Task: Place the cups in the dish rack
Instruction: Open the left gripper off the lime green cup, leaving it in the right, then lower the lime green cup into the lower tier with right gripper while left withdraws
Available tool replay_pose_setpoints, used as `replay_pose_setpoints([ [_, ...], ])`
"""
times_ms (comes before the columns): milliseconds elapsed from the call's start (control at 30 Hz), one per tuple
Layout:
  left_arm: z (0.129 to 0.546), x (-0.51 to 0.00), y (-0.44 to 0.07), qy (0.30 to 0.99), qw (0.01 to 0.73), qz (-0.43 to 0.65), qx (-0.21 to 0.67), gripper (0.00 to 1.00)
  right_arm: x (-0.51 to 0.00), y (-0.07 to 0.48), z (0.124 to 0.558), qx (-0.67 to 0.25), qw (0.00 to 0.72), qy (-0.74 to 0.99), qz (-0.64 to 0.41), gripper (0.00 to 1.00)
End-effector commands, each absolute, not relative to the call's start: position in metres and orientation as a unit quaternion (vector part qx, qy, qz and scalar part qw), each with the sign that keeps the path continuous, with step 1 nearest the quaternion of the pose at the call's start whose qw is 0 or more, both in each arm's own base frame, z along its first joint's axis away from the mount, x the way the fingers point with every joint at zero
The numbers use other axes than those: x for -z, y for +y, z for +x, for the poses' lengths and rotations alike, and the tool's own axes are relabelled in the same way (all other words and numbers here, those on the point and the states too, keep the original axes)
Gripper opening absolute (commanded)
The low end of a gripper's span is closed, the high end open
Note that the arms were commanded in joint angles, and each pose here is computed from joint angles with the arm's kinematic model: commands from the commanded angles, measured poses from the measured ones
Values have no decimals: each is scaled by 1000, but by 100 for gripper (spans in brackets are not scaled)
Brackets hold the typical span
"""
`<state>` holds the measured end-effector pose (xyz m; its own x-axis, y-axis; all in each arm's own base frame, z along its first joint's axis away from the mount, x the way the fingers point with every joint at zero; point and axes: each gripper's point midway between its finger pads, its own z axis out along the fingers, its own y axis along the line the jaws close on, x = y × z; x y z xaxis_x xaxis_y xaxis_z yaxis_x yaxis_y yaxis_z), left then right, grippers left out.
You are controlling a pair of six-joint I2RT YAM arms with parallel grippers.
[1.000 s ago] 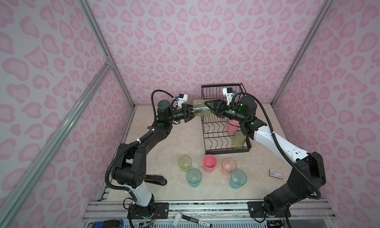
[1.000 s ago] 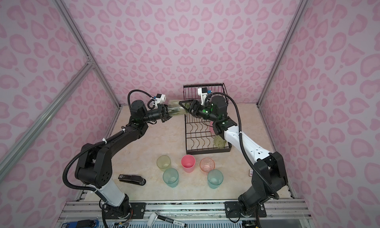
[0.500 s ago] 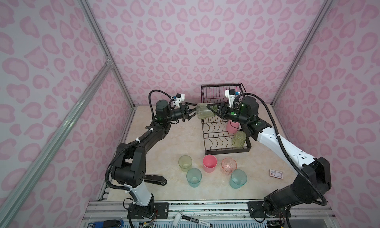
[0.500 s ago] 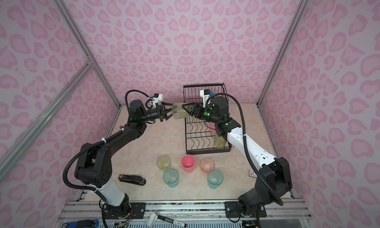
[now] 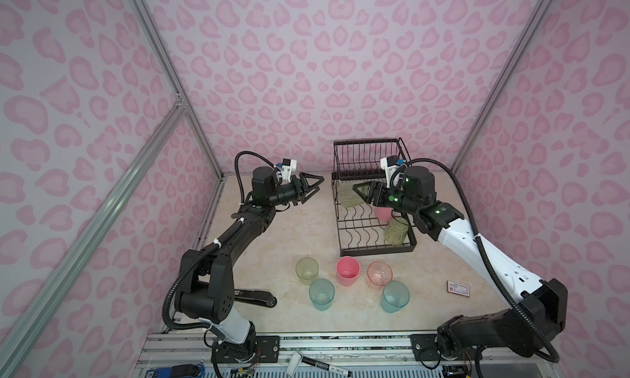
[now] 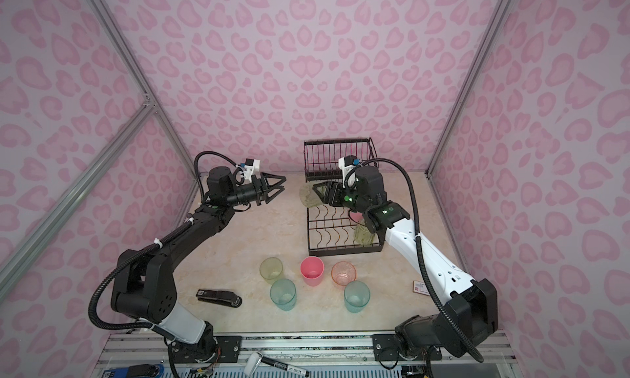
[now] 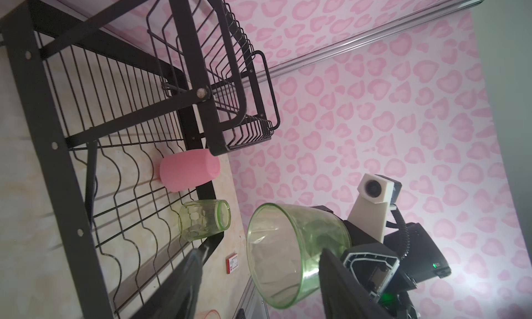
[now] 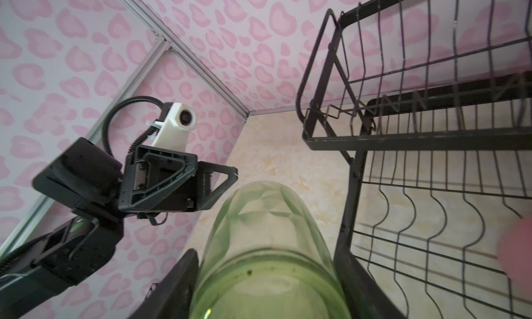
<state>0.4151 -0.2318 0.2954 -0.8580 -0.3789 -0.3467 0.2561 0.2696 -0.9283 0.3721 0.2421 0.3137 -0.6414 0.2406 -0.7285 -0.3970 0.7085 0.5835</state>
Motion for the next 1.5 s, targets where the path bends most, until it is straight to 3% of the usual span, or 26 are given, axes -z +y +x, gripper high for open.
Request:
replay_pose_setpoints([
  [0, 413, -285, -217, 791, 294, -38, 535, 70, -292, 222, 371, -297, 431, 850, -55, 56],
  [367, 400, -272, -179, 857, 338, -34, 387, 82, -238, 199, 359, -139, 403, 901, -86, 56],
  [700, 385, -260, -138, 888, 375, -39, 265, 90, -197, 195, 356, -47, 368, 922, -114, 57],
  [1100, 385, -248, -134, 895, 368, -36, 250, 89, -151, 192, 355, 37, 301, 942, -142, 57],
  [1467, 386, -240, -137, 898, 359, -36, 254, 89, -123, 193, 357, 47, 285, 948, -136, 57],
])
